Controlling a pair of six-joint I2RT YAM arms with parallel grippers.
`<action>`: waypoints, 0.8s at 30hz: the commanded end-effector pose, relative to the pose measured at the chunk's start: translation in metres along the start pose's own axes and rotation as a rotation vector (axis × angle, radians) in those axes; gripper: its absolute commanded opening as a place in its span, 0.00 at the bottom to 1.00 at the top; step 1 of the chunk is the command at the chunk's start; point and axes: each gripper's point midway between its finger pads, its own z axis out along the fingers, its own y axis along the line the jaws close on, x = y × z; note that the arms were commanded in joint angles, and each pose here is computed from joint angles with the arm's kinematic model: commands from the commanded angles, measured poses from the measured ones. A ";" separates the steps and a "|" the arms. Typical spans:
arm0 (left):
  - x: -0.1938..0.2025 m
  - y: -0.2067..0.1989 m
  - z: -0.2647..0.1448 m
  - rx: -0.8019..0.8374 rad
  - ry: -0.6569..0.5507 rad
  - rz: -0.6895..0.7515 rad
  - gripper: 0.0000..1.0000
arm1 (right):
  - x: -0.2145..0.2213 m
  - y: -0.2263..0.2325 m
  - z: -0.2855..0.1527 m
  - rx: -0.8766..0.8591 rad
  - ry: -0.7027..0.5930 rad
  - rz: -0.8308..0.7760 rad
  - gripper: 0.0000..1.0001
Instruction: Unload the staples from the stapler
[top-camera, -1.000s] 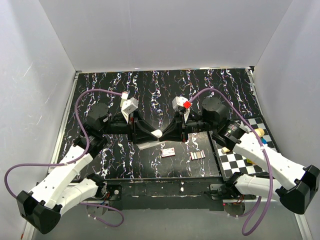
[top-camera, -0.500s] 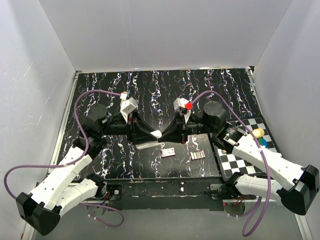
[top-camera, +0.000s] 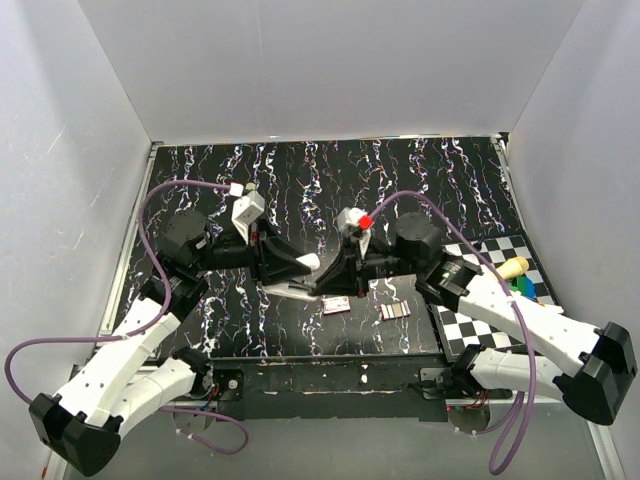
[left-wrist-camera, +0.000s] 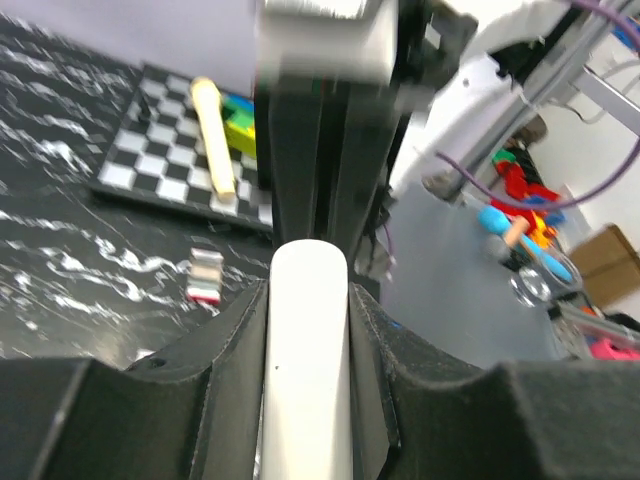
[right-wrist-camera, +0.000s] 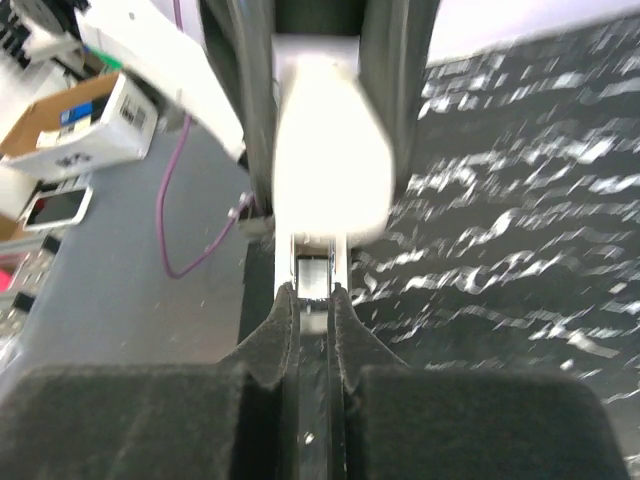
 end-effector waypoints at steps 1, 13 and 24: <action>-0.085 -0.010 -0.007 -0.077 -0.263 0.248 0.00 | 0.088 0.030 0.007 -0.128 0.253 0.223 0.01; -0.082 -0.009 -0.008 -0.089 -0.261 0.246 0.00 | 0.085 0.030 0.012 -0.114 0.244 0.209 0.01; -0.076 -0.007 -0.010 -0.097 -0.248 0.245 0.00 | 0.083 0.024 0.004 -0.047 0.275 0.167 0.01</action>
